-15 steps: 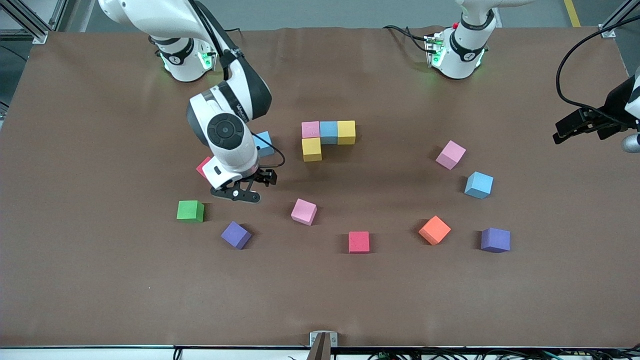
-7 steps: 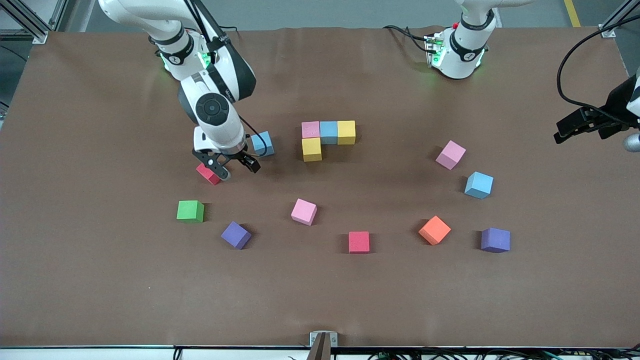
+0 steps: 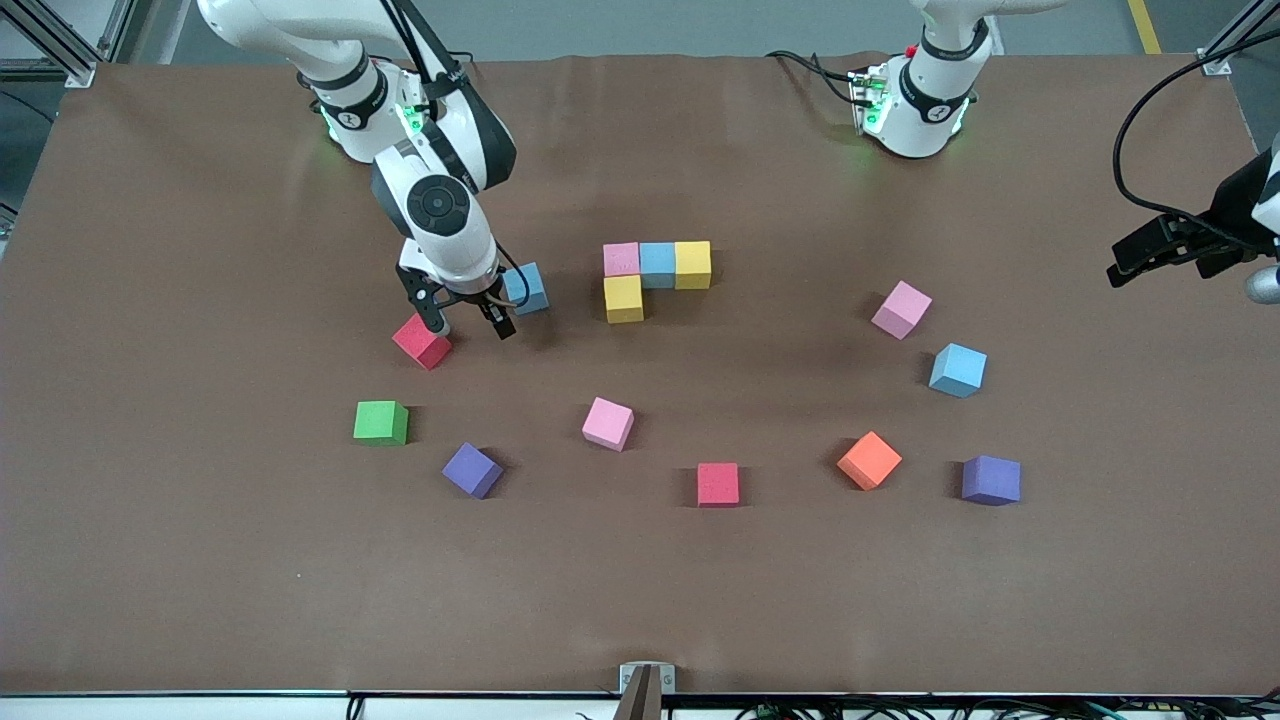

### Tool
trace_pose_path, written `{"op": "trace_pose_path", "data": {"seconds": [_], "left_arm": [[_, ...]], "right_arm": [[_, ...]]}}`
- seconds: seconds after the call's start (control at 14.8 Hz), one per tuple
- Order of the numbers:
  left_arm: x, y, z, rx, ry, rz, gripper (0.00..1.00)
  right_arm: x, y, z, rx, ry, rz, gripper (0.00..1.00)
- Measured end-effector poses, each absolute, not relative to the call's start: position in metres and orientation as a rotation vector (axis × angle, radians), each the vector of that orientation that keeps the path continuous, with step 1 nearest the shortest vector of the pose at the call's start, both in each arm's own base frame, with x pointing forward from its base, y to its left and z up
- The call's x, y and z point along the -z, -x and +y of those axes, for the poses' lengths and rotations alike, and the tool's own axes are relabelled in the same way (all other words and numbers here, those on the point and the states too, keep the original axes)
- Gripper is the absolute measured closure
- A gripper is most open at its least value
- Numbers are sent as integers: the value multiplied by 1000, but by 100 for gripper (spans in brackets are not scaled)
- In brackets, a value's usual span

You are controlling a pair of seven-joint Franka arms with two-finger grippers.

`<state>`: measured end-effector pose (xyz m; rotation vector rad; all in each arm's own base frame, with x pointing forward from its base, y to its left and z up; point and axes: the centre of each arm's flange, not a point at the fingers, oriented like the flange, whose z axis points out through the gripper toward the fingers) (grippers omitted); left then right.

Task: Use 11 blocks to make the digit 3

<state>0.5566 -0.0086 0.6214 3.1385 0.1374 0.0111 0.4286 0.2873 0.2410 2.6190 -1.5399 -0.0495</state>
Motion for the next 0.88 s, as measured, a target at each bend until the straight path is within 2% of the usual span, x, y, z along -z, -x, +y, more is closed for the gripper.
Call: {"op": "trace_pose_path", "data": {"seconds": [0.47, 0.88], "left_arm": [[-621, -556, -21, -10, -3140, 103, 0], [-621, -556, -21, -8, -3140, 103, 0]], "right_arm": [[-228, -385, 320, 89, -2565, -1672, 0], [-225, -376, 322, 97, -2555, -1671, 0]]}}
